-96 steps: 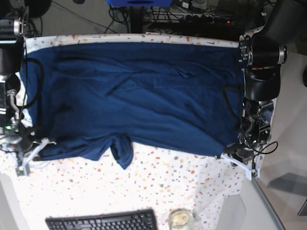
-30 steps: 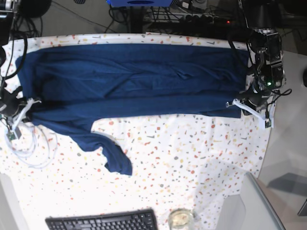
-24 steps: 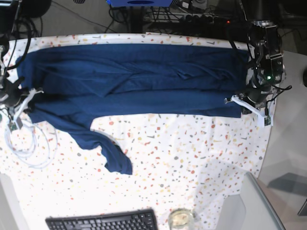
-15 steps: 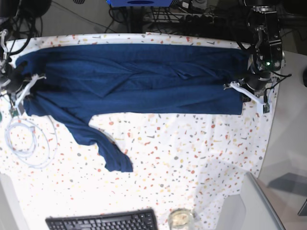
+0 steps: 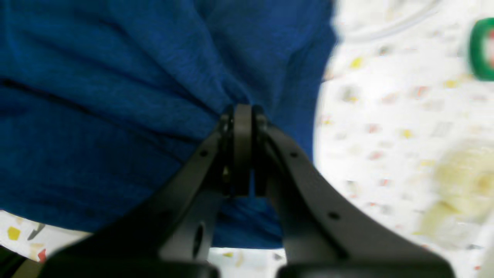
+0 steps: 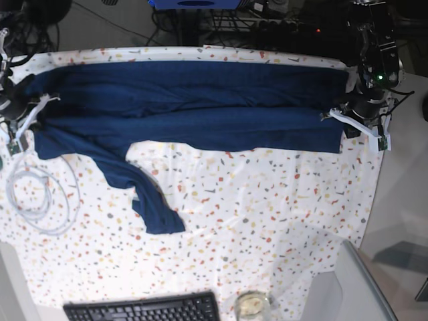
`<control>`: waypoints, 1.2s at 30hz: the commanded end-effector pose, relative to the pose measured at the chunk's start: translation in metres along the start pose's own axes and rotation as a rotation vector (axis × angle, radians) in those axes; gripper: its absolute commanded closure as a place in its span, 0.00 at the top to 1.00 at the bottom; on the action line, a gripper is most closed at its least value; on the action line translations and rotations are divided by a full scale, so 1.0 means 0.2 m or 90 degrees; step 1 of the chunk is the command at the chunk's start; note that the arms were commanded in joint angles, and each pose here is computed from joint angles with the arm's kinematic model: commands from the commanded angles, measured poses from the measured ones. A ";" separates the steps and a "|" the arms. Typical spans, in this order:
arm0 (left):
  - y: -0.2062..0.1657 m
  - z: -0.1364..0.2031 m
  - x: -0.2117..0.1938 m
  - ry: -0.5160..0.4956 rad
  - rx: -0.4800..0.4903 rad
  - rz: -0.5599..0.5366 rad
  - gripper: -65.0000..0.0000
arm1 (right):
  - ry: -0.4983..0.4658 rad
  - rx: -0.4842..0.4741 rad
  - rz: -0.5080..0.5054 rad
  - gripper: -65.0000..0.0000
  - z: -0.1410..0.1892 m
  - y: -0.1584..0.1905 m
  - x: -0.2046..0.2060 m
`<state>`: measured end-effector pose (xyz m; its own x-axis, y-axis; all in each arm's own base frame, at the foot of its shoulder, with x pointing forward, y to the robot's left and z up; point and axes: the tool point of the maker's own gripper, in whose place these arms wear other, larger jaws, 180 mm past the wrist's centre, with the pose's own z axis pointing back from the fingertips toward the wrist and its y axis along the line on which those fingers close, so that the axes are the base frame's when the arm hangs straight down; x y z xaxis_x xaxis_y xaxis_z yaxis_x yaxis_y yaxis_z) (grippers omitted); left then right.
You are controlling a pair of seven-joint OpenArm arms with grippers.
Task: Layout the t-shirt on the table in an organized manner, then fold the t-shirt properly
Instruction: 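Lay the folded hem down with both grippers and release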
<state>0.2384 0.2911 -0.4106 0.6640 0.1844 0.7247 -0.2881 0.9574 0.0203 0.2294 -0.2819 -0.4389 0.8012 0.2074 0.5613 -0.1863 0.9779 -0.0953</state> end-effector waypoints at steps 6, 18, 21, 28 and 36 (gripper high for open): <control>0.00 0.03 -0.07 0.004 0.005 0.011 0.00 | 0.002 0.002 -0.009 0.00 0.02 0.04 0.02; 0.05 0.06 -0.23 0.052 0.019 0.007 0.00 | 0.032 0.018 -0.026 0.00 0.03 0.13 -0.12; 0.06 0.05 -0.25 0.059 0.019 0.007 0.00 | 0.032 0.015 -0.024 0.00 0.04 0.11 -0.12; 0.05 0.05 -0.25 0.059 0.018 0.007 0.00 | 0.057 0.002 -0.055 0.00 -0.02 0.02 -0.18; 0.05 0.06 -0.25 0.062 0.017 0.005 0.00 | 0.013 -0.011 -0.017 0.40 0.07 0.03 -0.05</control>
<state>0.1885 0.2844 -0.4474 0.7413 0.2307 0.6303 -0.3161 0.9484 0.0247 0.2010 -0.2725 -0.4463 0.8434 0.1713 0.5093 -0.1547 0.9851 -0.0752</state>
